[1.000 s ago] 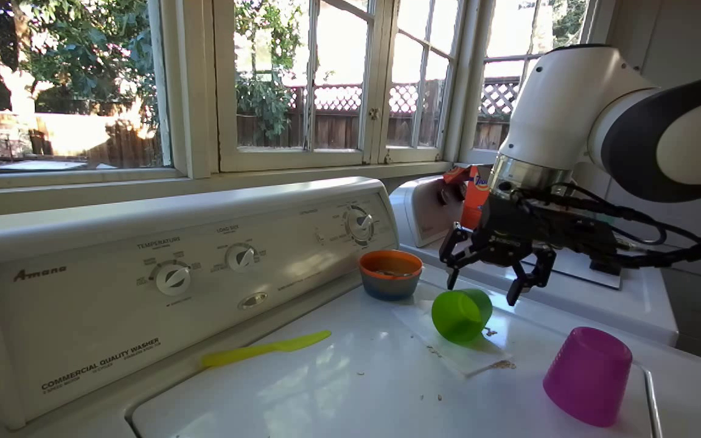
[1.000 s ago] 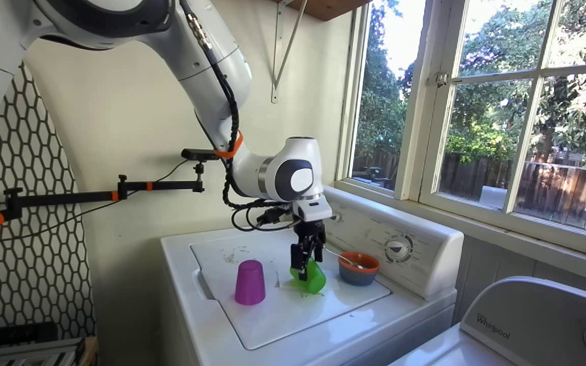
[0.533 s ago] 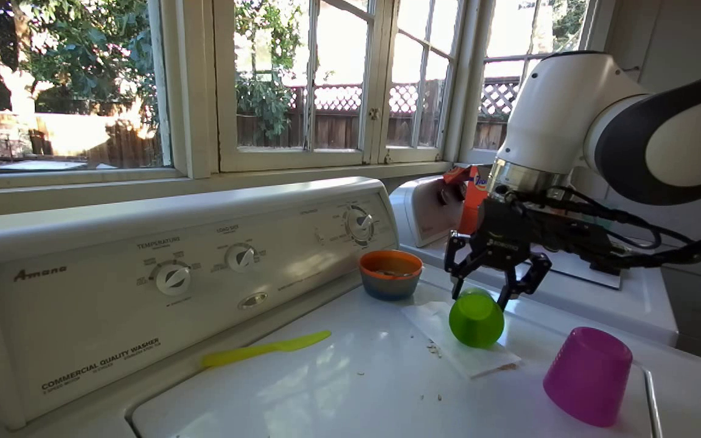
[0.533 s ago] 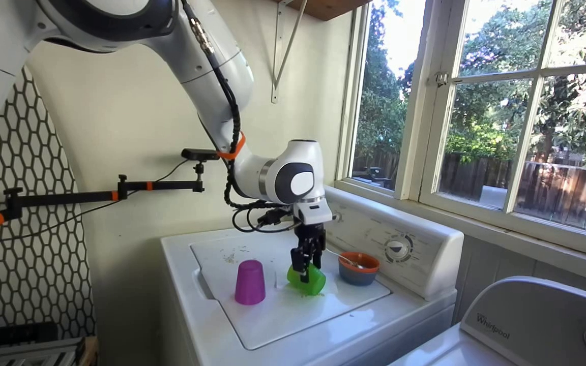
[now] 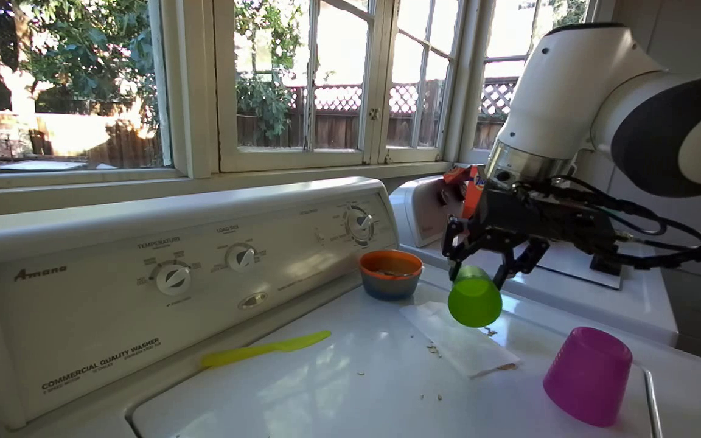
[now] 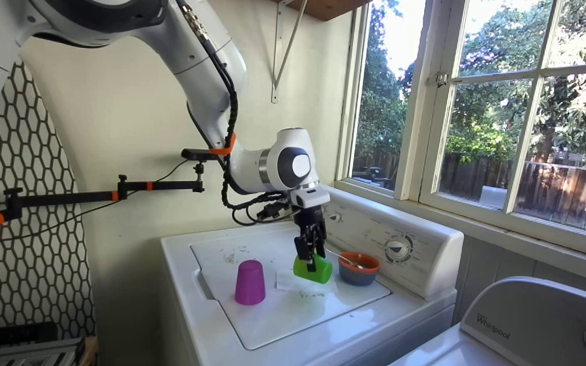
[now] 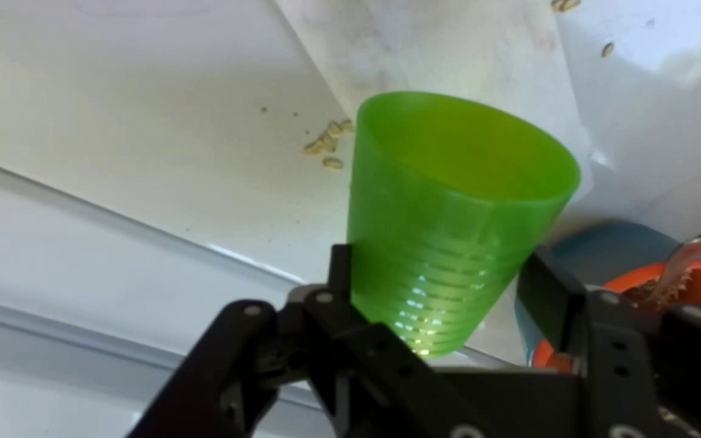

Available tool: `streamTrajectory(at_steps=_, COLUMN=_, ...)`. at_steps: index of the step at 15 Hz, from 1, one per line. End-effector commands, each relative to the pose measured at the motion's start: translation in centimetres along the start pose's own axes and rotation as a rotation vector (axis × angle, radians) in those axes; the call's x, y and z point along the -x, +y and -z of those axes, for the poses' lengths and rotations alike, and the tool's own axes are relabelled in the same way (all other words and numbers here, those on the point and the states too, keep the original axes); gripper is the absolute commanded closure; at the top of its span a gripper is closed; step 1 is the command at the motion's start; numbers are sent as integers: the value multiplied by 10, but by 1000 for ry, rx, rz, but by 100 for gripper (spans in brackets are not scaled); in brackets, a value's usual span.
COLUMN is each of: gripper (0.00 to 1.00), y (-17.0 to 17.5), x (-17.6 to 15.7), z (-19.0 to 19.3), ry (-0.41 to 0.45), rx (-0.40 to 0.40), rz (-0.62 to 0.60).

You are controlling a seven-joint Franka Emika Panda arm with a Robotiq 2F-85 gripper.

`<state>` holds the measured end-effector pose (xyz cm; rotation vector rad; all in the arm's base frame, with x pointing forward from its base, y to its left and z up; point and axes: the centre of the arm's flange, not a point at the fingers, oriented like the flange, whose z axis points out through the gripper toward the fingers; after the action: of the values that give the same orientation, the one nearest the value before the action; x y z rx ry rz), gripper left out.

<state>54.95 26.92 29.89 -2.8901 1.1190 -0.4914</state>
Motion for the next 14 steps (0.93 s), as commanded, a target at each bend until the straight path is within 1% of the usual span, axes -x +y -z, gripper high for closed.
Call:
streamTrajectory(at_steps=1, gripper=55, y=-2, x=24, z=22, ry=114, rx=73, rz=71)
streamTrajectory(at_steps=7, gripper=55, y=-3, x=60, z=38, ry=281, rx=259, rz=167)
streamTrajectory(at_steps=14, gripper=55, y=-1, x=84, z=50, ry=401, rx=399, rz=196)
